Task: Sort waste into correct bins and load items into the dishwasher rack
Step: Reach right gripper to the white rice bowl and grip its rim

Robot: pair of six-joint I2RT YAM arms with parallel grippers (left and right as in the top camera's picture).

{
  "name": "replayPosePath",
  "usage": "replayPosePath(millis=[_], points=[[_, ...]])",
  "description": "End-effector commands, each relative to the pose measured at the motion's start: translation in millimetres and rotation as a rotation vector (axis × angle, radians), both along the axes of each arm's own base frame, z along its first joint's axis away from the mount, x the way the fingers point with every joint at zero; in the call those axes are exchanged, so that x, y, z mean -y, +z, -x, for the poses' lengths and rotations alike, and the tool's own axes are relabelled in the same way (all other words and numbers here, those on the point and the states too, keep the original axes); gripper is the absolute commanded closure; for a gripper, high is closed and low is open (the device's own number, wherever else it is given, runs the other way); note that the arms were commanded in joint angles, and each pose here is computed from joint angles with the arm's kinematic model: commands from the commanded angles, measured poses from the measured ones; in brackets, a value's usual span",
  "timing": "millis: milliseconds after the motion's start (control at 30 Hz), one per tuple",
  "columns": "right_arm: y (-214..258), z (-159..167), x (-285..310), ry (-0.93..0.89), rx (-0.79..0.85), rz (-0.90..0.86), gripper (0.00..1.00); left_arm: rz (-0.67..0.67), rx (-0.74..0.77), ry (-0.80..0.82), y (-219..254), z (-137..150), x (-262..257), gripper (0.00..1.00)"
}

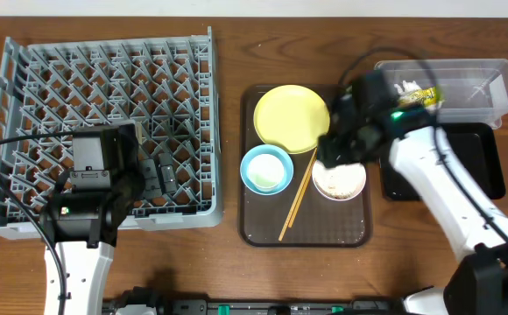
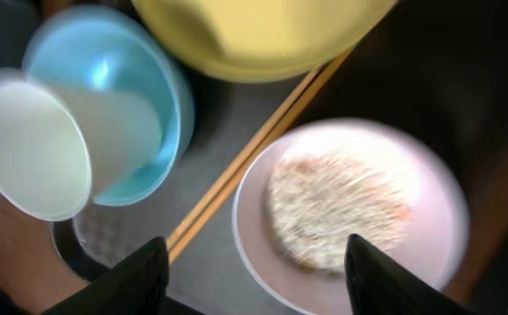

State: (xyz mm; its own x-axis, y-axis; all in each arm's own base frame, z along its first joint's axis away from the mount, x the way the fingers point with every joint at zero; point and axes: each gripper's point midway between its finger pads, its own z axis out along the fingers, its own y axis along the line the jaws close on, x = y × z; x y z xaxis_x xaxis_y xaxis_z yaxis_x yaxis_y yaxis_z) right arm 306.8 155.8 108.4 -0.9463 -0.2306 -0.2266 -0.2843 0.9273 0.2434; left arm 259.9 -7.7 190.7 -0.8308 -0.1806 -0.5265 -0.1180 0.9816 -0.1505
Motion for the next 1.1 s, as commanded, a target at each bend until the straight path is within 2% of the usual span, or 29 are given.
replayPosePath(millis=[0, 33, 200, 467, 567, 700, 867, 1067], points=[[-24, 18, -2, 0.023, -0.025, 0.073, 0.44, -0.006, 0.019, -0.014, 8, -4, 1, 0.02], [-30, 21, -2, 0.019, -0.03, 0.083, 0.44, -0.005, 0.018, -0.014, 8, -3, 1, 0.02], [-57, 36, -13, 0.031, -0.031, 0.082, 0.65, -0.005, 0.013, -0.014, 7, -3, 1, 0.02], [-83, 47, -17, 0.037, 0.0, 0.112, 0.72, -0.005, 0.002, -0.014, 5, -3, 1, 0.02], [-85, 46, -15, 0.036, 0.011, 0.127, 0.89, -0.005, 0.0, -0.014, 4, -3, 1, 0.02], [-84, 42, -11, -0.006, 0.025, 0.146, 0.99, -0.004, -0.009, -0.014, 3, -3, 1, 0.02], [-71, 32, -13, -0.031, 0.05, 0.14, 0.99, -0.004, -0.01, -0.014, 2, -3, 1, 0.02], [-15, 8, -20, -0.075, 0.169, 0.061, 0.99, -0.004, -0.007, -0.014, 3, -3, 1, 0.02]])
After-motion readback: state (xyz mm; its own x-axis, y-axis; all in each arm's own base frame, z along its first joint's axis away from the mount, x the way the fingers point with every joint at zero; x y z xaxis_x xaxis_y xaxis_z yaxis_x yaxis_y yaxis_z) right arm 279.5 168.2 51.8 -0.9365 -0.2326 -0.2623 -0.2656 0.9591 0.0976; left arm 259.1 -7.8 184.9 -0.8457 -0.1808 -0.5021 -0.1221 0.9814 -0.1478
